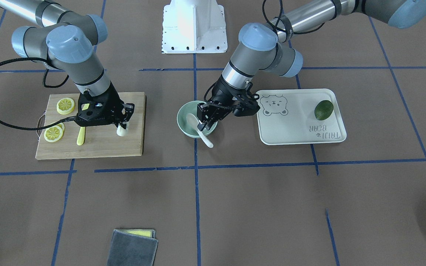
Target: Put spoon and bun in bowl
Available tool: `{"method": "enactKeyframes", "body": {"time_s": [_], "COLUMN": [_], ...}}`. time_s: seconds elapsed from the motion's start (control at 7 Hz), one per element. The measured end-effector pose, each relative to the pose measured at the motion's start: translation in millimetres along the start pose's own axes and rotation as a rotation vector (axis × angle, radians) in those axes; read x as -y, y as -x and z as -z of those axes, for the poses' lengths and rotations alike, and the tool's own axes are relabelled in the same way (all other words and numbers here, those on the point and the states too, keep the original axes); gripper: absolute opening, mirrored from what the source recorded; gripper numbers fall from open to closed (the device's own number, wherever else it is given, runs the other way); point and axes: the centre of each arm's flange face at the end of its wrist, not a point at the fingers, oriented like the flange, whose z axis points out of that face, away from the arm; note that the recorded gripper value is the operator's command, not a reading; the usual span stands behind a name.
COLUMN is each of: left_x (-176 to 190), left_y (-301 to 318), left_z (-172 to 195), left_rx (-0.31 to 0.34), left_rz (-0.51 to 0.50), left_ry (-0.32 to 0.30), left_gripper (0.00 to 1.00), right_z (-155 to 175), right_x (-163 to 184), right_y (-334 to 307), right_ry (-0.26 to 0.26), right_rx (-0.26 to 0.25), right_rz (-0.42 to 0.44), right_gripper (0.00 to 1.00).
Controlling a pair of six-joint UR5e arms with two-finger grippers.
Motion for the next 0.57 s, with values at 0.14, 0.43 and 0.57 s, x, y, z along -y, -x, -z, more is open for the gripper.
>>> {"method": "enactKeyframes", "body": {"time_s": [0.14, 0.43, 0.57], "left_x": [-2, -1, 6], "left_y": [-2, -2, -7], "left_z": [5, 24, 41], "left_rx": [-0.007, 0.023, 0.080], "left_rz": [-0.008, -0.049, -0.113], "left_ry": [0.006, 0.028, 0.019], "left_gripper": [1.00, 1.00, 1.00], "right_z": [2, 12, 20], "right_x": [1, 6, 9], "right_y": [4, 22, 39], "right_ry": [-0.003, -0.018, -0.029], "right_rx": [0.006, 0.034, 0.058], "right_rz": [0.001, 0.011, 0.021], "right_gripper": [0.00, 0.00, 0.00]}}
